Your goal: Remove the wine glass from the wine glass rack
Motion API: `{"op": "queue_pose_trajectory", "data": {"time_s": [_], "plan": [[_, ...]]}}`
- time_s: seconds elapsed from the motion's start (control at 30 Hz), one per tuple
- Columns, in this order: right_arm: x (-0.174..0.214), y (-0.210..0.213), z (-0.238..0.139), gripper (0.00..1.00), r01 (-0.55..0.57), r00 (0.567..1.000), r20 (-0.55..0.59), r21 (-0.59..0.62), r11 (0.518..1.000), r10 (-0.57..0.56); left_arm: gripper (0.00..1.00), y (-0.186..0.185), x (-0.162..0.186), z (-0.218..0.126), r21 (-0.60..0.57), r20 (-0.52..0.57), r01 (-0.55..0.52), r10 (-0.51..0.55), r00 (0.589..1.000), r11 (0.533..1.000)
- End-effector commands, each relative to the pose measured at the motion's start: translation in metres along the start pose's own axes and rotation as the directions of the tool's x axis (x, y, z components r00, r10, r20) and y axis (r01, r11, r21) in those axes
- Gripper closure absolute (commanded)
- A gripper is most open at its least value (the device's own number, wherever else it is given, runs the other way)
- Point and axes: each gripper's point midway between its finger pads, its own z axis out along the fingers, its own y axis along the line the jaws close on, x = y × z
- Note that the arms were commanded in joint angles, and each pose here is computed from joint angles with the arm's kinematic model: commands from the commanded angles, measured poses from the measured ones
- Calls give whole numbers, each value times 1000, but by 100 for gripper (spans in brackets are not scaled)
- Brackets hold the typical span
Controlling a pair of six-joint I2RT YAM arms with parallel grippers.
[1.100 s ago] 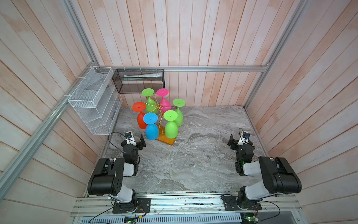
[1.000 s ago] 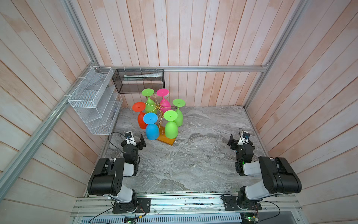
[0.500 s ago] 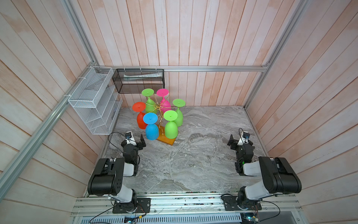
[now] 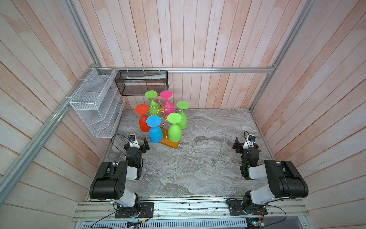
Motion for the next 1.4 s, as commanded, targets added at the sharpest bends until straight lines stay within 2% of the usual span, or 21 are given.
{"op": "queue_pose_trajectory", "data": {"time_s": [0.0, 0.1, 0.17, 0.23, 0.33, 0.43, 0.53, 0.63, 0.7, 0.77, 0.87, 1.03, 1.13, 1.3, 1.37], "plan": [[-6, 1, 3, 2, 1, 1000, 15, 8, 1000, -1, 0, -8, -19, -2, -7, 44, -45, 45, 998, 999], [-7, 1, 2, 2, 0, 1000, 20, 12, 1000, 0, 0, -9, -26, -4, -27, 29, -55, 56, 998, 998], [-10, -8, 0, 2, -19, 999, 33, 75, 997, 17, 0, -7, -33, -6, -42, 31, -48, 49, 998, 998], [-10, -11, -3, 2, -26, 999, 40, 88, 996, 23, 0, -3, -40, -7, -63, 33, -38, 40, 999, 997], [-12, -8, -6, 2, -11, 999, 52, 87, 996, 7, 0, 9, -44, -7, -137, 10, -11, 13, 1000, 991], [-13, -4, -5, 2, 5, 999, 50, 78, 997, -9, 0, 14, -42, -7, -169, -7, 43, -44, 999, 985], [-16, 0, -3, 2, 17, 999, 44, 63, 998, -20, 0, 27, -35, -6, -253, -32, 87, -98, 995, 964], [-33, -7, -3, 2, -5, 997, 75, 111, 994, -4, 0, 32, -30, -7, -287, -59, 113, -135, 989, 951], [-34, -9, 2, 2, 0, 1000, 10, 139, 990, -1, 0, 39, -28, -8, -325, -69, 155, -187, 980, 933], [-37, -17, 4, 2, -18, 1000, -8, 194, 981, 20, 0, 45, -26, -8, -341, -83, 205, -247, 965, 917], [-45, -24, 2, 2, -105, 994, 0, 251, 962, 109, 0, 60, -20, -13, -418, -119, 251, -327, 938, 873], [-70, -8, 6, 2, -262, 964, 12, 186, 947, 264, 0, 74, -22, -28, -469, -122, 314, -413, 902, 825], [-87, 13, 11, 5, -330, 942, -22, 125, 936, 335, 0, 80, -21, -42, -504, -145, 334, -459, 877, 797], [-118, 67, 11, 6, -350, 933, -77, 16, 937, 350, 0, 82, -30, -61, -496, -175, 363, -500, 848, 789], [-130, 92, 7, 6, -350, 933, -108, -40, 936, 344, 0, 76, -37, -65, -463, -190, 377, -506, 842, 802]]}}
